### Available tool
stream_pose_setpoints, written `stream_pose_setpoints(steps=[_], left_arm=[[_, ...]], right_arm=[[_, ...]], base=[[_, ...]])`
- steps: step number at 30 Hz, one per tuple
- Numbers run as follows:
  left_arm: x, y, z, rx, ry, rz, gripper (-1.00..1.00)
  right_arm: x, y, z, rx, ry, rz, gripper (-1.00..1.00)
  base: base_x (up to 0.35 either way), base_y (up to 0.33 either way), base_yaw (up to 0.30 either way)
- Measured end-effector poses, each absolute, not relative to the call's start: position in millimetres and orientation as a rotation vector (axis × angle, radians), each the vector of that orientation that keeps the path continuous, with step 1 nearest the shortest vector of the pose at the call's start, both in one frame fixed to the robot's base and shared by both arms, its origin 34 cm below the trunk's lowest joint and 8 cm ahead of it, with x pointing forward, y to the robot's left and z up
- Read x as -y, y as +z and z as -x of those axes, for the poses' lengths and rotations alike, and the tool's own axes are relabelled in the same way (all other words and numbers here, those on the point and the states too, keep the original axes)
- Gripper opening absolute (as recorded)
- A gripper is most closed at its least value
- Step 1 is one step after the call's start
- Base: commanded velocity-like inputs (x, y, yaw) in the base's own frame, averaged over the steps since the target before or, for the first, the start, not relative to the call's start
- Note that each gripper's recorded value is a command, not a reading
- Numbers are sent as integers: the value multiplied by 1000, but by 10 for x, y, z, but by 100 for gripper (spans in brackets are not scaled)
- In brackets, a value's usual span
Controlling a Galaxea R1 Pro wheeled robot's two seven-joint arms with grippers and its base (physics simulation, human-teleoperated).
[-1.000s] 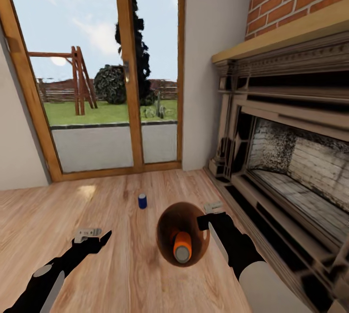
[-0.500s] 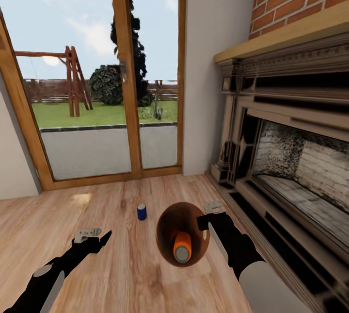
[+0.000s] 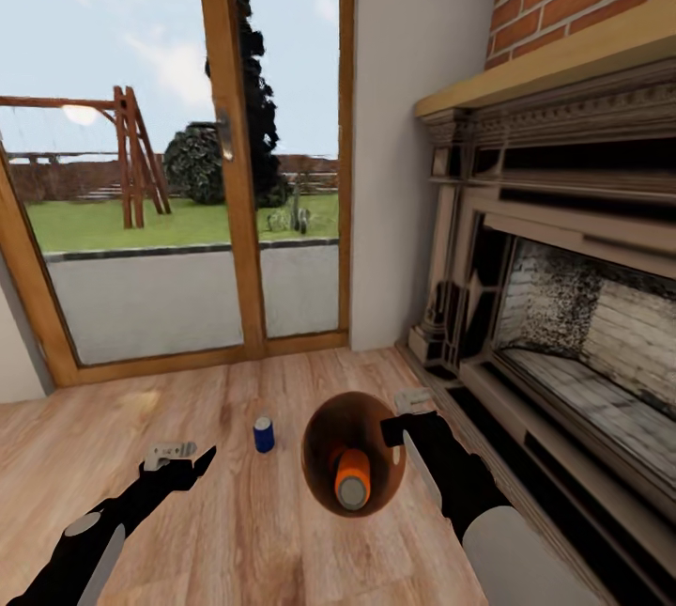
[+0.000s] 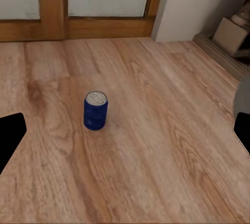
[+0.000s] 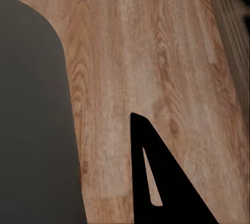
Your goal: Put the three can of soda from the living room inside the tash can in the kitchen.
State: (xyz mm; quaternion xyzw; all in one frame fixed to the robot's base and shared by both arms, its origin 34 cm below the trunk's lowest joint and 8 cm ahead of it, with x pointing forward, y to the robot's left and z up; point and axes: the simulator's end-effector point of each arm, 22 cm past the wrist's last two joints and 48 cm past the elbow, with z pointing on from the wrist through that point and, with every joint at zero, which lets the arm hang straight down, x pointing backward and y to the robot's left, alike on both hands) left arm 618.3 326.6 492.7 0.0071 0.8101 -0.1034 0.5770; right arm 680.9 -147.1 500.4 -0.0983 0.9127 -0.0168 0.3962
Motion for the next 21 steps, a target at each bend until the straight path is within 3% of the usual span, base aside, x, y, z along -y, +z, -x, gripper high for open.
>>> stream_pose_setpoints(steps=[6, 21], left_arm=[[-3266, 4923, -6182, -1897, -242, -16, 100], [-3266, 4923, -6182, -1896, -242, -17, 100]], right_arm=[[1485, 5000, -6808, -2313, -54, 254, -100], [1477, 4989, -6800, -2315, -50, 253, -100]], base=[[310, -110, -185], [291, 2, -13]])
